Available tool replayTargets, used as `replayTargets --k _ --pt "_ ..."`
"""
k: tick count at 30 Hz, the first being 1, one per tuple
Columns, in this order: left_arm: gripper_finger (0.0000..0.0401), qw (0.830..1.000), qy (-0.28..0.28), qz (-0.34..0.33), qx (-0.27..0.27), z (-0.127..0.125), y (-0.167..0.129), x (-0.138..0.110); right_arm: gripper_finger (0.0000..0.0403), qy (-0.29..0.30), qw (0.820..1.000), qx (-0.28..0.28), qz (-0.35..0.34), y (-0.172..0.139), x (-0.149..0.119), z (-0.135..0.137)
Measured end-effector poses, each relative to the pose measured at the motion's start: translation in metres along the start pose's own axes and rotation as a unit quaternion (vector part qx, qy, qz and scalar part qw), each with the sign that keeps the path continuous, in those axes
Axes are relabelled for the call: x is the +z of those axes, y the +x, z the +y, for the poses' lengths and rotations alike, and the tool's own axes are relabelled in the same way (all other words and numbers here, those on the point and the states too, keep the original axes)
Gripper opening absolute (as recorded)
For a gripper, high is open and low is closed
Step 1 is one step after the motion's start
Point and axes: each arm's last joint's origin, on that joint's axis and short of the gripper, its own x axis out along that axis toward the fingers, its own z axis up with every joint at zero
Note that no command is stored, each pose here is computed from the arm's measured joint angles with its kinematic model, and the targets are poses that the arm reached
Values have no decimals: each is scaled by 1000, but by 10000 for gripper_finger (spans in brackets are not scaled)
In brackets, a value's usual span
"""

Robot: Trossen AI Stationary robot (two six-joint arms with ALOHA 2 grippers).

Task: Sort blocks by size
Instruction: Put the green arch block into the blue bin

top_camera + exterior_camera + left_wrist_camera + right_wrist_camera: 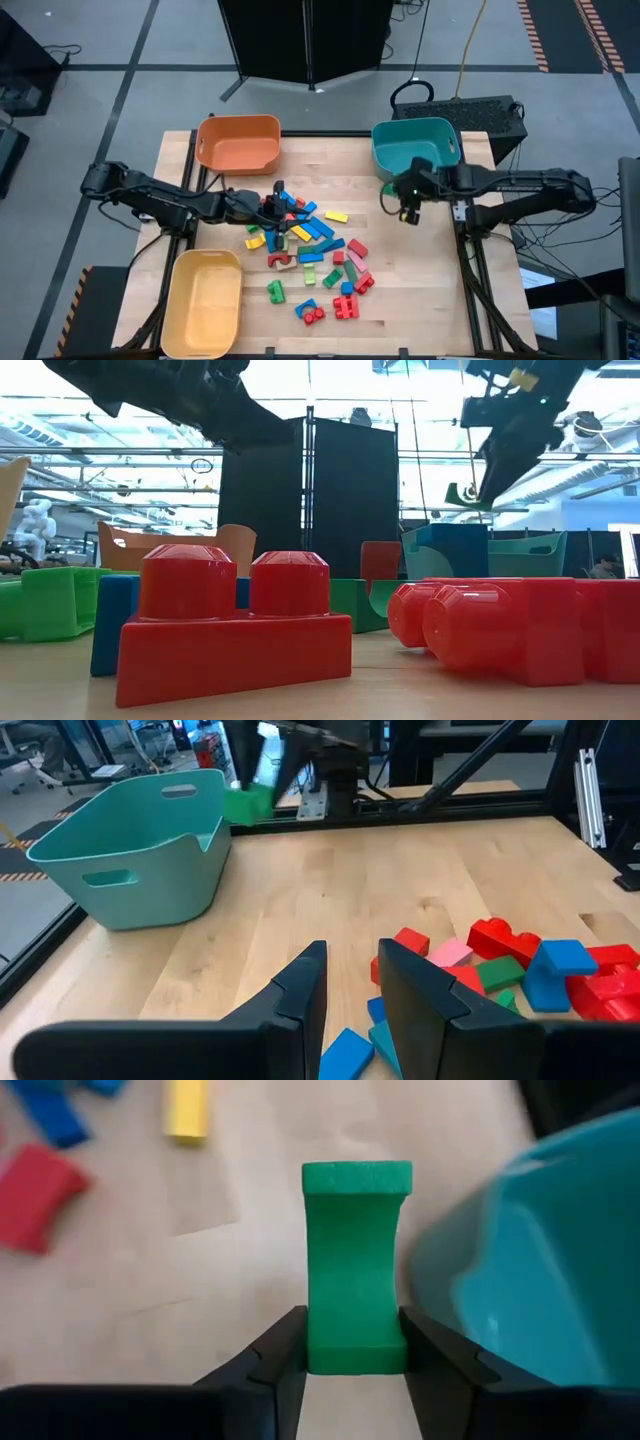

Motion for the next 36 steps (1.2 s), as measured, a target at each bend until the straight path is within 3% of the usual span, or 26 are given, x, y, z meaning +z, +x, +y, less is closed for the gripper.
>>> replayTargets --k 10,21,36 --pt "93 1000 -7 19 -1 -2 14 -13 132 107 991 -74 -25 10 7 -47" --pt "93 999 6 34 -2 -4 24 -23 132 252 957 -143 28 36 -5 -105" --pt "93 999 11 40 22 -3 24 -24 132 305 939 -100 123 100 -21 -140"
